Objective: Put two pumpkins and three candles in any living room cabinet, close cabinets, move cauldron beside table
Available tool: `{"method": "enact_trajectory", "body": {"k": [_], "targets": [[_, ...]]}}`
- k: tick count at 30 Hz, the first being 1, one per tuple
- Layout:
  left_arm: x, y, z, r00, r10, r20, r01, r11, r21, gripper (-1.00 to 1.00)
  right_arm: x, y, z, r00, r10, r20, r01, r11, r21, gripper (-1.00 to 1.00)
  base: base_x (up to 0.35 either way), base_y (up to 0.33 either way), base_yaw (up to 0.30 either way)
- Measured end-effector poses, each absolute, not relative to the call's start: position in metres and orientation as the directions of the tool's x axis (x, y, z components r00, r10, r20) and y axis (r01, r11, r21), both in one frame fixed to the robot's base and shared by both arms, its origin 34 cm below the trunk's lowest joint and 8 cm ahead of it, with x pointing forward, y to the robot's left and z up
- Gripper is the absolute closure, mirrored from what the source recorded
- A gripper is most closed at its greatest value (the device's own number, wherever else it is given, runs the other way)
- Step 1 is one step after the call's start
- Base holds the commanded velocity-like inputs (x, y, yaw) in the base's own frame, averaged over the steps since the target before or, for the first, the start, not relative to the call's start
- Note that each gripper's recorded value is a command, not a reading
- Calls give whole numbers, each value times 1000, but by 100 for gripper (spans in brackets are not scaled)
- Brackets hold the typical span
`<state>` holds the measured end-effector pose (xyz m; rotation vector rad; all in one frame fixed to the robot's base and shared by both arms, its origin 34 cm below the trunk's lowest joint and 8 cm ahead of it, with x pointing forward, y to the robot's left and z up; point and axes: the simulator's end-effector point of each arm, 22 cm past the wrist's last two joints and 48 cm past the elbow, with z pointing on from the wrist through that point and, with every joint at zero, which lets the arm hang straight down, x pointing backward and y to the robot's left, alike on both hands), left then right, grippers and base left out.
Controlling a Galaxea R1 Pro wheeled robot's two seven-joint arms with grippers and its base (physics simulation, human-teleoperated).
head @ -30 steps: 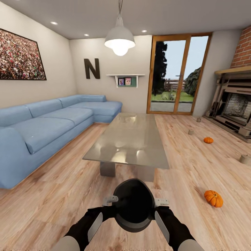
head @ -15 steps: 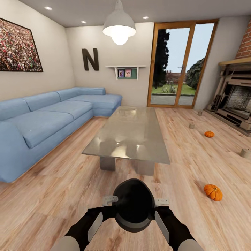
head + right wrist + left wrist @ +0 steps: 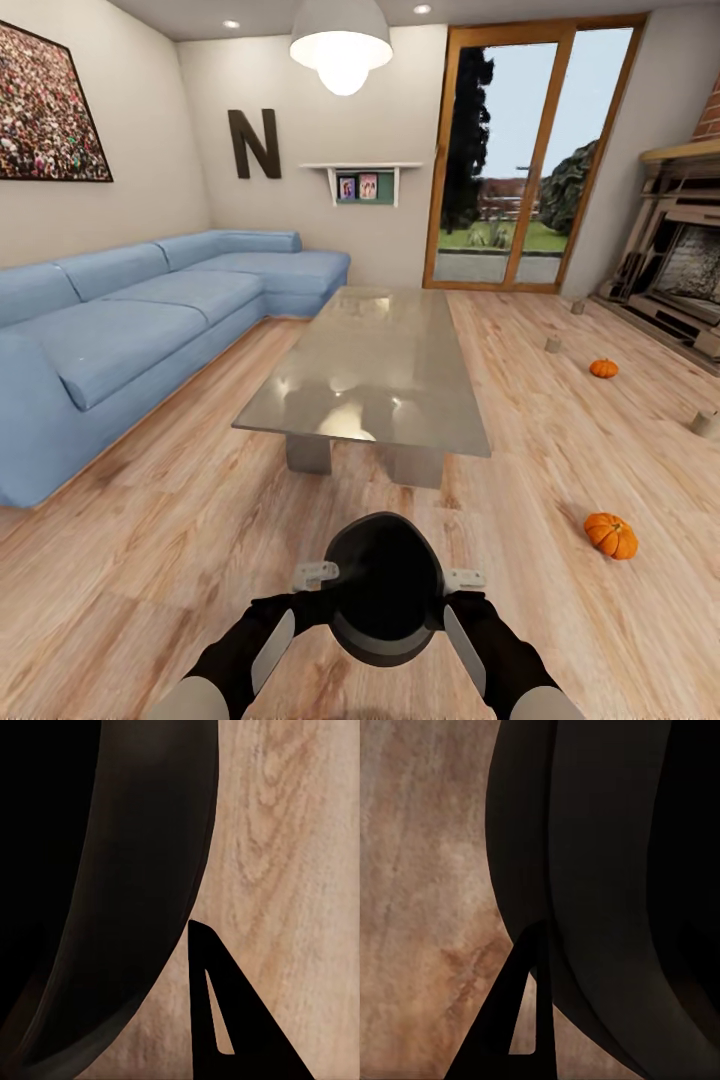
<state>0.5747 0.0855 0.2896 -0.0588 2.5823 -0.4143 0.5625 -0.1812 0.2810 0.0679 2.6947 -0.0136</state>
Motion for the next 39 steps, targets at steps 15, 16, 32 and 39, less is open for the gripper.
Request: {"method": "enact_trajectory", "body": {"k": [15, 16, 32, 39], "targets": [[575, 86, 290, -863, -119, -492, 41, 952, -303, 100, 563, -181, 282, -900, 43, -434, 48, 999, 0, 100, 109, 0, 0], [575, 86, 290, -862, -119, -492, 41, 952, -303, 100, 563, -181, 282, -900, 43, -434, 48, 999, 0, 100, 269, 0, 0], [577, 86, 293, -860, -120, -497, 42, 952, -303, 100, 565, -181, 284, -897, 43, -439, 48, 999, 0, 100, 272, 38, -65], [578, 86, 296, -857, -119, -502, 44, 952, -302, 100, 566, -181, 288, -895, 44, -445, 48, 999, 1, 100, 74, 44, -190]]}}
